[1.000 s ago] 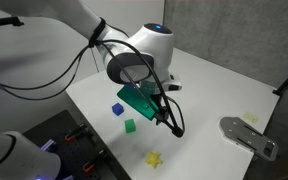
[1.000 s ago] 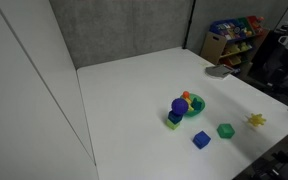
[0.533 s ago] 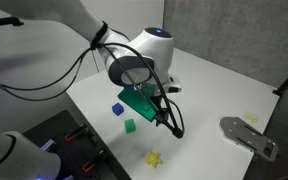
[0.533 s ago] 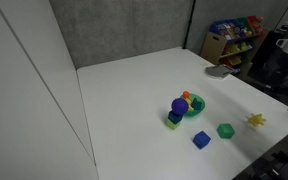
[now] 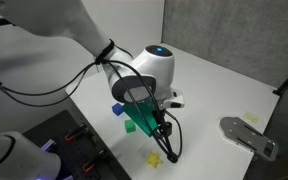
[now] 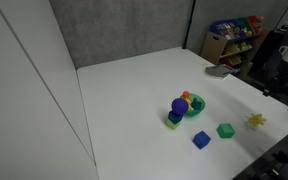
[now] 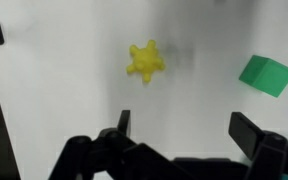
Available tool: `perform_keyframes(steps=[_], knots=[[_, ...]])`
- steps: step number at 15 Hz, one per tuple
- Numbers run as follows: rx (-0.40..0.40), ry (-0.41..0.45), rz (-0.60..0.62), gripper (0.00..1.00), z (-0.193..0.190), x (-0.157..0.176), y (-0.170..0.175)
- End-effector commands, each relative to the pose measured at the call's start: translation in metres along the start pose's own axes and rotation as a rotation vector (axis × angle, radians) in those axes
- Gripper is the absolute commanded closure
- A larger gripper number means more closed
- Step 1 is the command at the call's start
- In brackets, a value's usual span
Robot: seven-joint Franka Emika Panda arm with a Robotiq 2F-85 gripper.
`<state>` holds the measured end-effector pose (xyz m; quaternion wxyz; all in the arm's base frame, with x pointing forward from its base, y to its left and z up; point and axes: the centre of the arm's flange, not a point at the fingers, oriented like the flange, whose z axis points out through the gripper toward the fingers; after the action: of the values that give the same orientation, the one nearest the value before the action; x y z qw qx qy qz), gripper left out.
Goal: Pick up the yellow toy from the table and put it in the green bowl
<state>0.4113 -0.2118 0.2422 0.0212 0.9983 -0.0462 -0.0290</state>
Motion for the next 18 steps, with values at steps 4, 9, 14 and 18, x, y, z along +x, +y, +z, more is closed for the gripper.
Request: perform_keyframes(steps=[4,9,14,18], knots=[[0.0,-0.044,0.074,0.0,0.067,-0.002,0.031],[0.012,-0.067,0.114,0.0,0.123,0.008,0.037],[0.032,-0.087,0.167,0.0,0.162,0.019,0.033],[0.043,-0.116,0.184,0.0,0.187,0.023,0.033]])
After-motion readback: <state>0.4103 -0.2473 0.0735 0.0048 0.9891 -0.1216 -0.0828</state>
